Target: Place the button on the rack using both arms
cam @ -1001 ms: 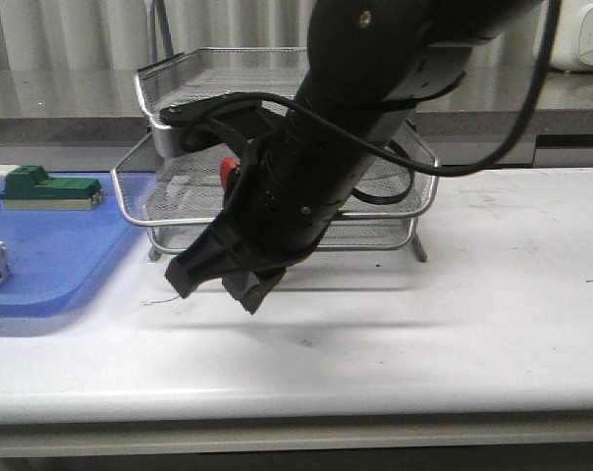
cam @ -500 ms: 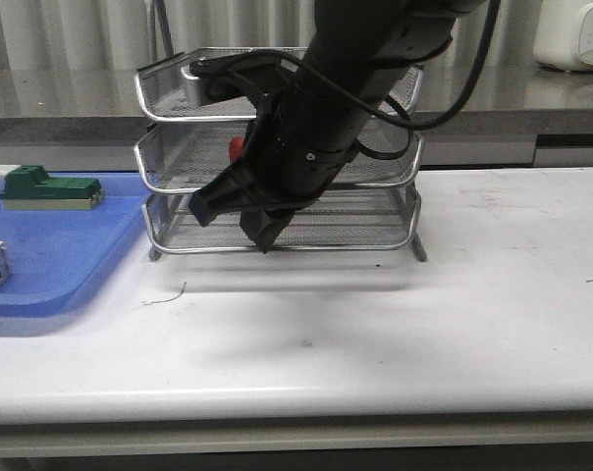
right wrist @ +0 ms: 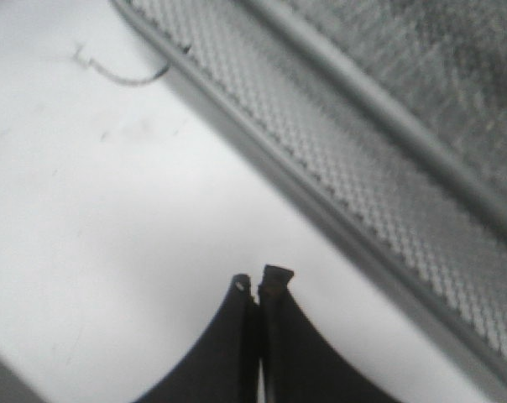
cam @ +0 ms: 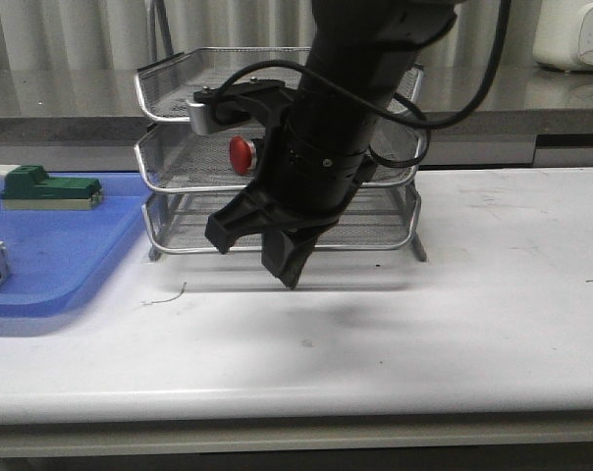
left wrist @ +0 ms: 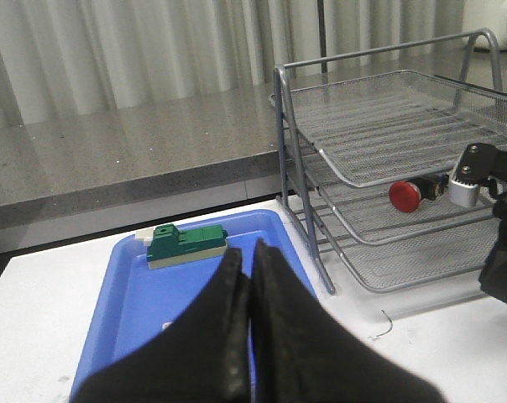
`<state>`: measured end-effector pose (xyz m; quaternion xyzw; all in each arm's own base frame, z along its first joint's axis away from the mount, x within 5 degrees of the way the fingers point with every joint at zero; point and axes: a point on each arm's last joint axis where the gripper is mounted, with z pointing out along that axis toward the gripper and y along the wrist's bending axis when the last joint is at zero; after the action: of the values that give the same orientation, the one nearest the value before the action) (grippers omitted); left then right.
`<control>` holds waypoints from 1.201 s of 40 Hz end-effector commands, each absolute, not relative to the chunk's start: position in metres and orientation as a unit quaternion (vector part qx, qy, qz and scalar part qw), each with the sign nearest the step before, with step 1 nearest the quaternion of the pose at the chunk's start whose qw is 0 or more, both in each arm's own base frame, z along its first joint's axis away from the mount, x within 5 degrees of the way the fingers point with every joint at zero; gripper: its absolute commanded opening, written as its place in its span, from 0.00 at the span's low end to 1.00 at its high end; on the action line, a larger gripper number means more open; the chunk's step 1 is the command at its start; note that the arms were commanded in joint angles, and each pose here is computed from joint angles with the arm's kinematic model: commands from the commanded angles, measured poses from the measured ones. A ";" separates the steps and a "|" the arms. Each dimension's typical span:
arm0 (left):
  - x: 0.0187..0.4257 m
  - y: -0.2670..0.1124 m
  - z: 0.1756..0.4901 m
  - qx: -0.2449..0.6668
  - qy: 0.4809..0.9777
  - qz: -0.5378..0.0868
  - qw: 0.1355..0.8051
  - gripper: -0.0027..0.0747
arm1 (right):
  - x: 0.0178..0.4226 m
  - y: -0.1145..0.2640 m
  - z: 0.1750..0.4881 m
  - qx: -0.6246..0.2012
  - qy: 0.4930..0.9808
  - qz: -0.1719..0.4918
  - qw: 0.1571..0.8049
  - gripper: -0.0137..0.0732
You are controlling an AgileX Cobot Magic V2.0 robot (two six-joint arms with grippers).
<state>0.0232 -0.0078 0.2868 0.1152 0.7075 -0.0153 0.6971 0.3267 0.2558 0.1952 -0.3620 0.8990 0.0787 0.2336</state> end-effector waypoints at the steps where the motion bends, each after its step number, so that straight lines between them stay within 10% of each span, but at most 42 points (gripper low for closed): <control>1: 0.021 -0.007 0.302 0.101 0.670 -0.023 0.735 0.01 | 0.311 0.249 0.253 -0.365 0.890 0.090 0.257 0.09; 28: 0.021 -0.007 0.302 0.101 0.670 -0.023 0.735 0.01 | 0.277 0.071 0.365 -0.149 0.929 0.117 0.317 0.09; 48: 0.021 -0.007 0.302 0.101 0.670 -0.023 0.735 0.01 | 0.162 0.027 0.324 -0.077 0.860 0.072 0.500 0.09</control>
<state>0.0232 -0.0078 0.2868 0.1152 0.7075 -0.0153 0.6971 0.1760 0.0322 0.3213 -0.0911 0.8987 0.0789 0.4216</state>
